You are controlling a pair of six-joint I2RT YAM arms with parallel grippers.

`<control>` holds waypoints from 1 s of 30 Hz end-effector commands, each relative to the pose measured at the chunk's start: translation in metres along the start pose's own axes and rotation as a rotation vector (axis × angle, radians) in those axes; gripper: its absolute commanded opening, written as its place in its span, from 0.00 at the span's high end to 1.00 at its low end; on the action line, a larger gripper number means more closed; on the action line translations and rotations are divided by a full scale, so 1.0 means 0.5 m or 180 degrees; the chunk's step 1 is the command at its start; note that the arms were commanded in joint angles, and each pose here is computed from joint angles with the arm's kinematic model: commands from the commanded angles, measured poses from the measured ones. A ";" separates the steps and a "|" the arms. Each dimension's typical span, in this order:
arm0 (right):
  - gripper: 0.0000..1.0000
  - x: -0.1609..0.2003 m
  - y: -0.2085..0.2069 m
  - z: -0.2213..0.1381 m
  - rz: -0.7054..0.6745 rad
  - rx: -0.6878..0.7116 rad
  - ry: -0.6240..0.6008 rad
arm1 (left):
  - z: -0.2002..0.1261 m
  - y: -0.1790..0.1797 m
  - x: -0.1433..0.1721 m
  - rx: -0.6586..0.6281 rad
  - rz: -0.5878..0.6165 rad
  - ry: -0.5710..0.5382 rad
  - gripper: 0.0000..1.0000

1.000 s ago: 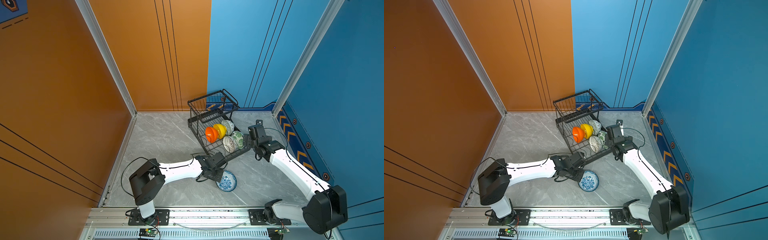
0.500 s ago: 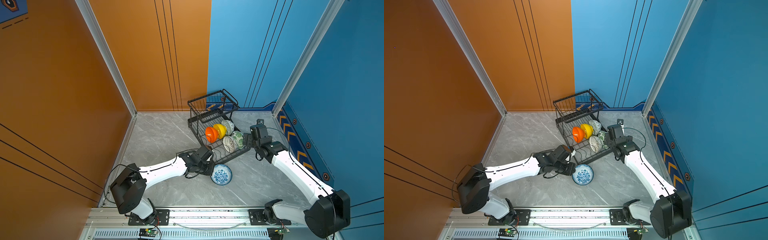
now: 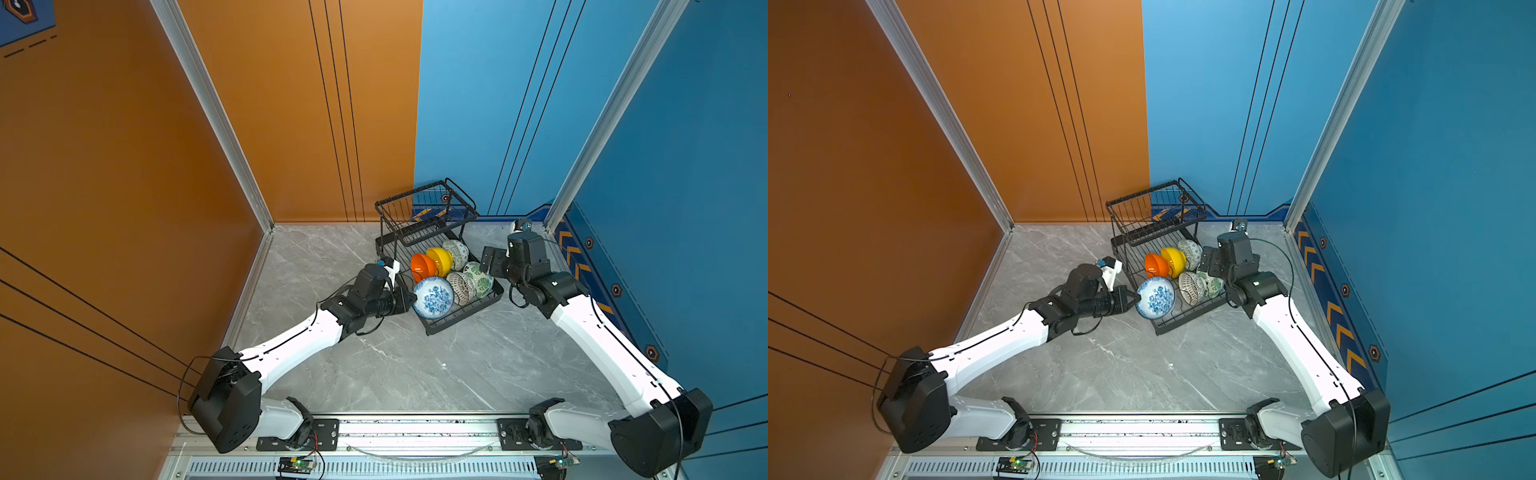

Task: Load bowls into a dish rack
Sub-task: Place the bowl in the dish rack.

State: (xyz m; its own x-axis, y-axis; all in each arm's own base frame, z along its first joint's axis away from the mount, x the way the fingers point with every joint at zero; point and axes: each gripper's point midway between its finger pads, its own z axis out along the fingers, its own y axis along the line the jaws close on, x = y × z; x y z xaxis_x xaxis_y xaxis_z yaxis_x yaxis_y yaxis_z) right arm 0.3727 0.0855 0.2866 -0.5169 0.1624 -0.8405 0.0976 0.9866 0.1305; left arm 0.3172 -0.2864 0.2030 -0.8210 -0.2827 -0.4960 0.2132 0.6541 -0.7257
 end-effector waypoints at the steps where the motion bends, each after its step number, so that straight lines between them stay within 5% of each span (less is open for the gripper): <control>1: 0.00 -0.003 0.052 -0.015 -0.0030 -0.0209 0.0095 | -0.001 -0.051 -0.102 0.0297 -0.0086 -0.0588 1.00; 12: 0.19 0.070 0.159 -0.002 0.0054 -0.0715 0.0432 | 0.053 -0.068 -0.118 0.0437 -0.0180 -0.0723 1.00; 30: 0.52 0.137 0.193 0.017 -0.0013 -0.0816 0.0606 | 0.081 -0.066 -0.094 0.0273 -0.0078 -0.0775 1.00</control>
State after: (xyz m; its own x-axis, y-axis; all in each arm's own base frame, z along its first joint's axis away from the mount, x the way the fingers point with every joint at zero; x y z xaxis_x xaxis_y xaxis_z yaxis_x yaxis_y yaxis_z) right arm 0.3524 0.1911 0.2394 -0.6694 0.1280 -0.7318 -0.1158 0.9550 0.2729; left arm 0.3628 -0.3172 0.1962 -0.7383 -0.4237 -0.5247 0.1835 0.6225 -0.7608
